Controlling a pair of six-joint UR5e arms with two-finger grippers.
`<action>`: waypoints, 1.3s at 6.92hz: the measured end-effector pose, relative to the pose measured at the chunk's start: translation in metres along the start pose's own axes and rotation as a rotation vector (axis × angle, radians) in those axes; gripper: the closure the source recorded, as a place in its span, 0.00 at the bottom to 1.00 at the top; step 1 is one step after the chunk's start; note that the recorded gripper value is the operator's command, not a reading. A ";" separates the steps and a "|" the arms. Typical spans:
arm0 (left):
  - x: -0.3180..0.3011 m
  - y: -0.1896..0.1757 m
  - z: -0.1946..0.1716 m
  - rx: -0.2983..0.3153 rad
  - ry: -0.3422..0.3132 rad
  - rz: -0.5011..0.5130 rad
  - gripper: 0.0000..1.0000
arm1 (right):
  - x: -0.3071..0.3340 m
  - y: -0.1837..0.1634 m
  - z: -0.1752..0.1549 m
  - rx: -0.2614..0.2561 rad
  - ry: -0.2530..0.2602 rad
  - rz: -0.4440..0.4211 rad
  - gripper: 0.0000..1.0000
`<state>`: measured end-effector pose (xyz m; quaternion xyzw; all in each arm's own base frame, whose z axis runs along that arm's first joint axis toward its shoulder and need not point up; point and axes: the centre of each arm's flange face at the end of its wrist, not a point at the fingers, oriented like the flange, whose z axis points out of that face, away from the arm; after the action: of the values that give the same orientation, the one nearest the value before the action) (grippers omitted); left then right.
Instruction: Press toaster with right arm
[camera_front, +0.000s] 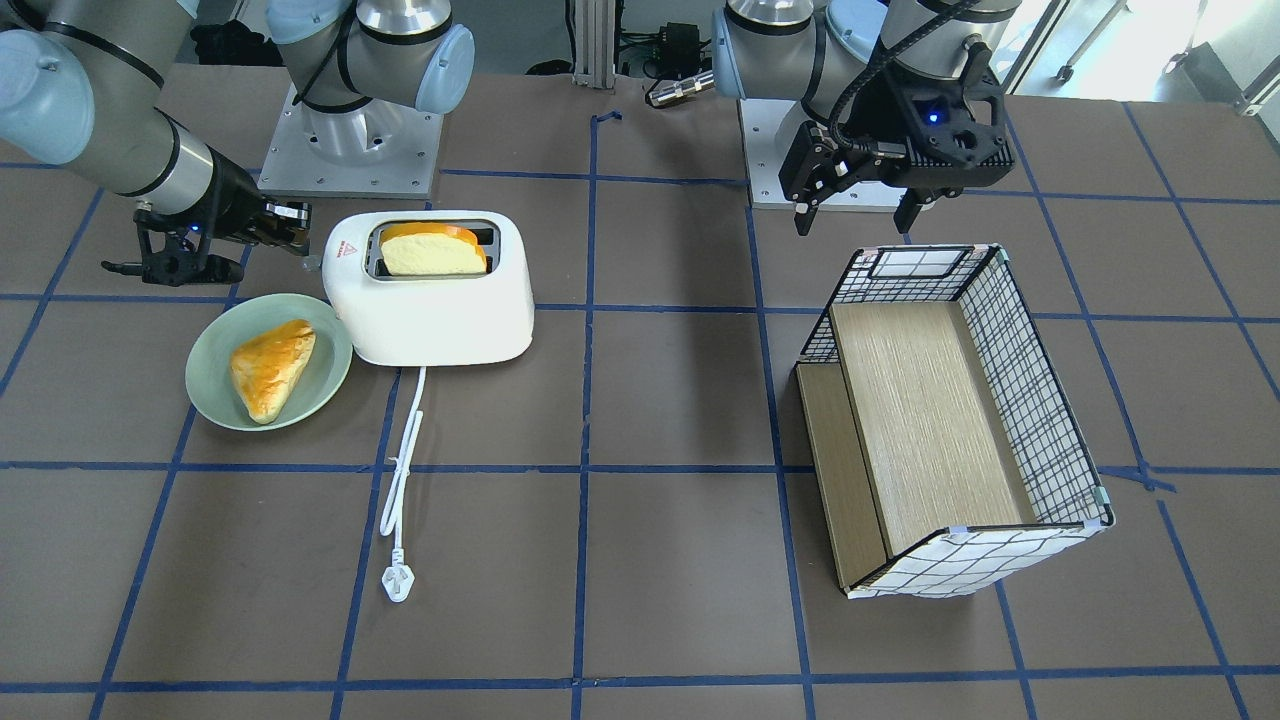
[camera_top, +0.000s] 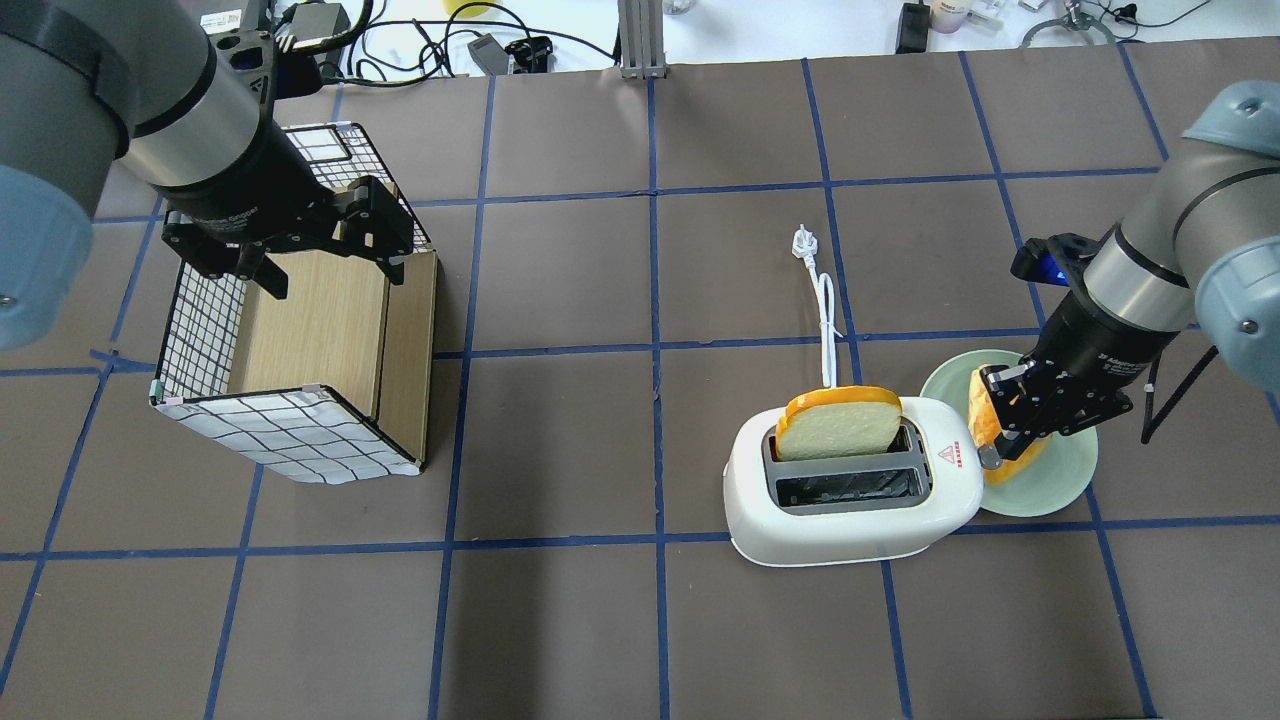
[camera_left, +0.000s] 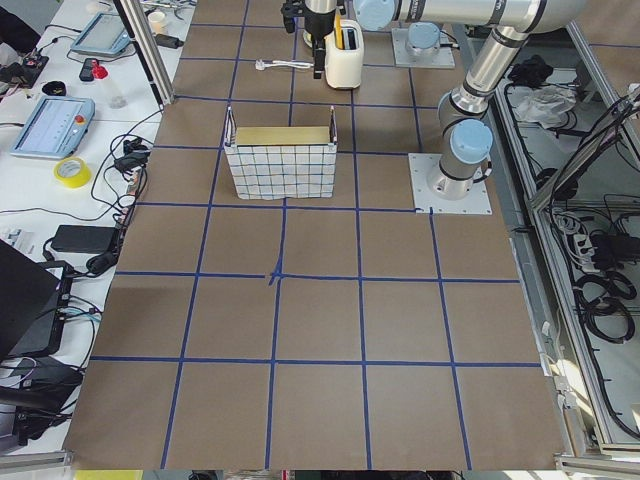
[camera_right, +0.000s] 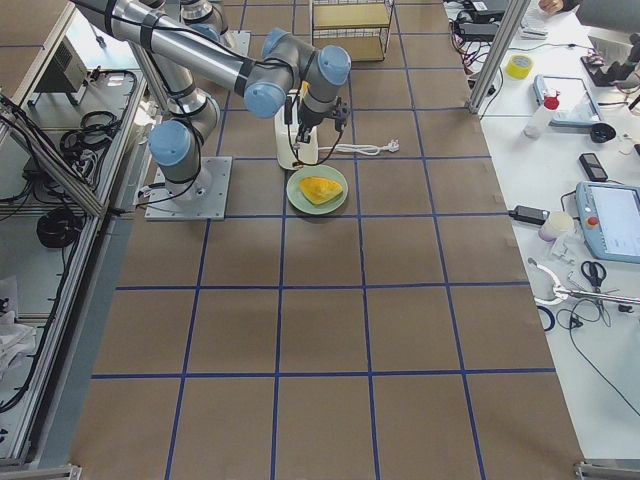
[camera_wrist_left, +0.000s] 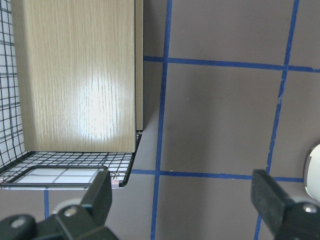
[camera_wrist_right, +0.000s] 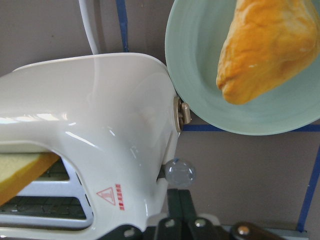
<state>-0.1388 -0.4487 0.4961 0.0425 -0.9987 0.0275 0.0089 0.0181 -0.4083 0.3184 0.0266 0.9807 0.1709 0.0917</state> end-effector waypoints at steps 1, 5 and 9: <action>0.000 0.000 0.000 0.000 0.000 0.000 0.00 | 0.000 0.002 0.007 -0.015 -0.004 0.001 1.00; 0.000 0.000 0.000 0.000 0.000 0.000 0.00 | 0.001 0.004 0.015 -0.042 -0.007 0.015 1.00; 0.000 0.000 0.000 0.000 0.000 0.000 0.00 | 0.015 0.006 0.022 -0.072 -0.016 0.048 1.00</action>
<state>-0.1388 -0.4487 0.4961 0.0425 -0.9987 0.0275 0.0089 0.0075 -0.3939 0.2972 0.0482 0.9721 0.2082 0.0963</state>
